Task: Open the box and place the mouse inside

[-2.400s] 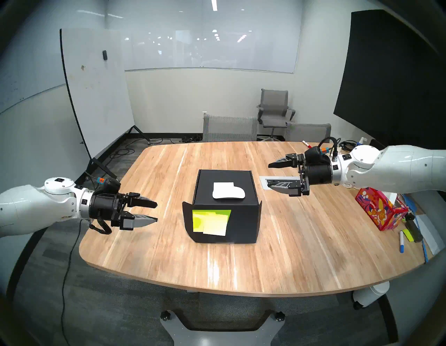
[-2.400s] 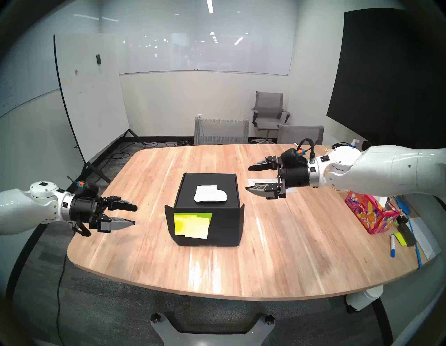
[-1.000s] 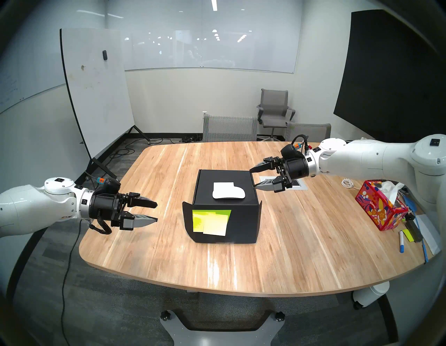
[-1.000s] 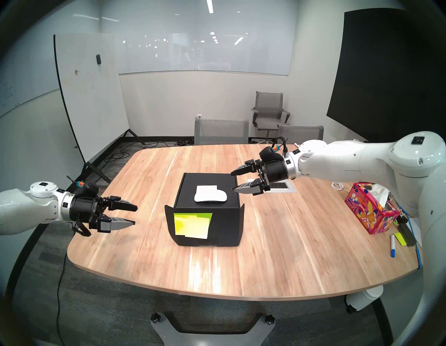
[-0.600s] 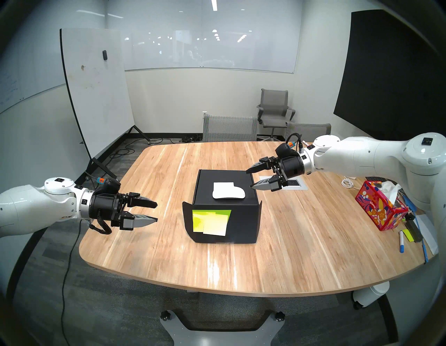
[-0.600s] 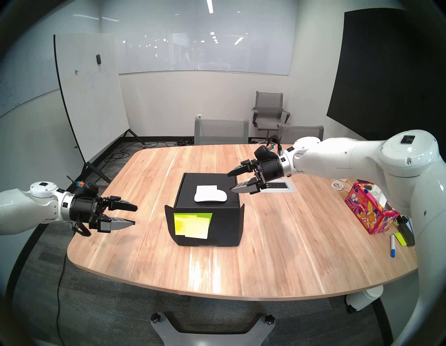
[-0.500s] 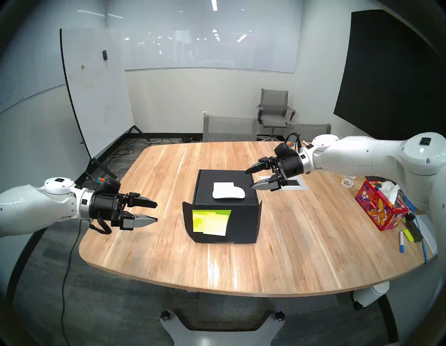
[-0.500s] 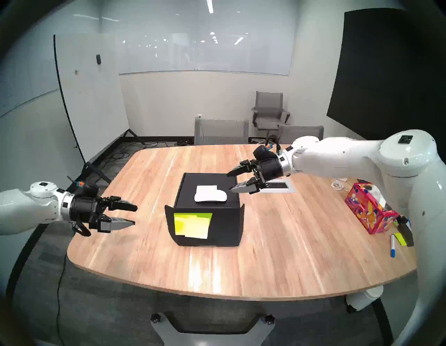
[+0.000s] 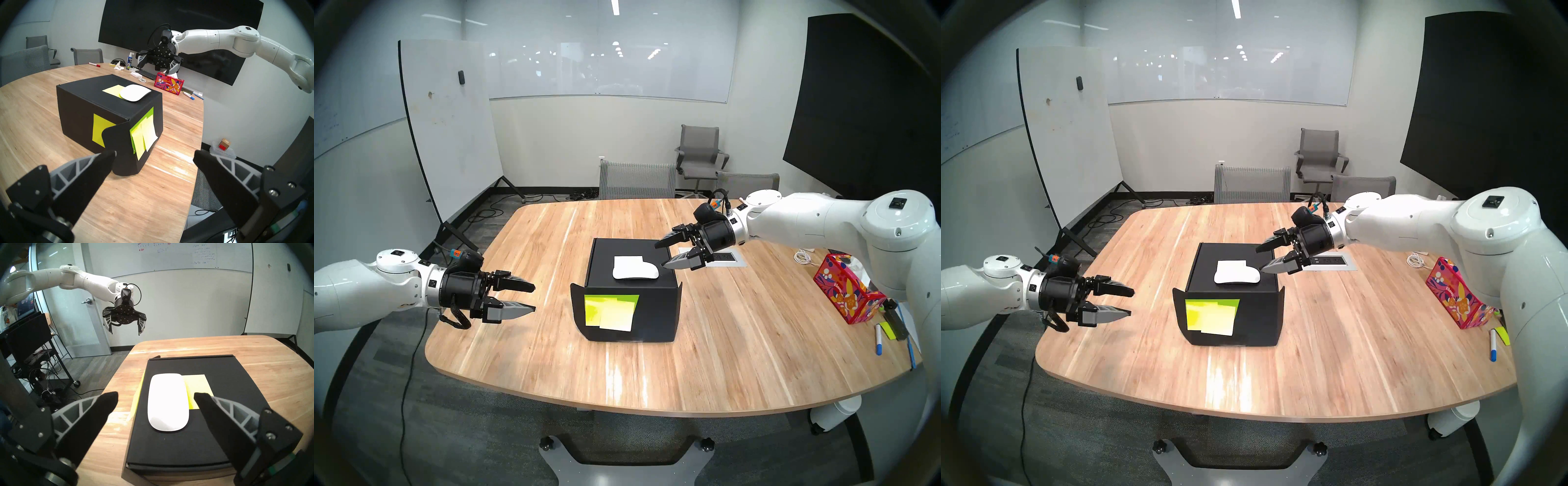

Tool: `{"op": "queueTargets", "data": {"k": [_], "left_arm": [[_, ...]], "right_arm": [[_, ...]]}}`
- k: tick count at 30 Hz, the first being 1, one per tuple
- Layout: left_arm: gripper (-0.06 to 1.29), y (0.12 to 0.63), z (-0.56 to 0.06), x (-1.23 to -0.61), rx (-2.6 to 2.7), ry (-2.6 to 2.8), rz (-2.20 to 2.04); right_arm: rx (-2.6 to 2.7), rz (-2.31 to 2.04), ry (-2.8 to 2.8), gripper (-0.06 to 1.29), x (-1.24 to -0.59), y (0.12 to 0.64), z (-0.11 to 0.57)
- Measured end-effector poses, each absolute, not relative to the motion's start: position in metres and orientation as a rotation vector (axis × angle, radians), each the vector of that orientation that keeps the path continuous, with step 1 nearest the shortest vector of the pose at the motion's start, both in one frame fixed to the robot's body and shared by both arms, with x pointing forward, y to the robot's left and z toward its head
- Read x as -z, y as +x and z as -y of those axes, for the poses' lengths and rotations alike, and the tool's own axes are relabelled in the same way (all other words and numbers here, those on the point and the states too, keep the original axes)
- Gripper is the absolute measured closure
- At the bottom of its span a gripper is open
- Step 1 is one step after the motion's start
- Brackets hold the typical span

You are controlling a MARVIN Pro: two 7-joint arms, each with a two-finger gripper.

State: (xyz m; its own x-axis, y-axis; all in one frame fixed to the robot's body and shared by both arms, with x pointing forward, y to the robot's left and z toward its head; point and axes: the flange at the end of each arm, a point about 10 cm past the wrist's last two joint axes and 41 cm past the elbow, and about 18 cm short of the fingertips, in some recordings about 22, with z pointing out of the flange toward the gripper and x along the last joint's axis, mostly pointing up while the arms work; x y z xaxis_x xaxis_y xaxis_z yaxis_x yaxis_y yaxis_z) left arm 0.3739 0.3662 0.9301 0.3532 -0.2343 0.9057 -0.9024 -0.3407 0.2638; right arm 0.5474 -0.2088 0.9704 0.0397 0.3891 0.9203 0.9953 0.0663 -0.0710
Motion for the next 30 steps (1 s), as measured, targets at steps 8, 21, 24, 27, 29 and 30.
{"op": "queueTargets", "data": {"k": [8, 21, 24, 27, 29, 30], "left_arm": [[-0.03, 0.374, -0.366, -0.93, -1.018, 1.79, 1.004], [-0.03, 0.374, -0.366, -0.93, -1.018, 1.79, 1.004], [-0.03, 0.374, -0.366, -0.93, -1.018, 1.79, 1.004], [-0.03, 0.374, -0.366, -0.93, -1.018, 1.79, 1.004], [-0.03, 0.374, -0.366, -0.93, -1.018, 1.79, 1.004], [-0.03, 0.374, -0.366, -0.93, -1.018, 1.79, 1.004]], "right_arm": [[0.885, 1.484, -1.467, 0.01, -0.963, 0.552, 0.206], [0.933, 1.513, -1.463, 0.01, -0.958, 0.562, 0.201], [0.939, 1.515, -1.462, 0.01, -0.957, 0.564, 0.199], [0.946, 1.515, -1.462, 0.01, -0.956, 0.566, 0.197], [0.949, 1.513, -1.459, 0.01, -0.955, 0.567, 0.196], [0.95, 1.513, -1.458, 0.01, -0.955, 0.567, 0.195]]}}
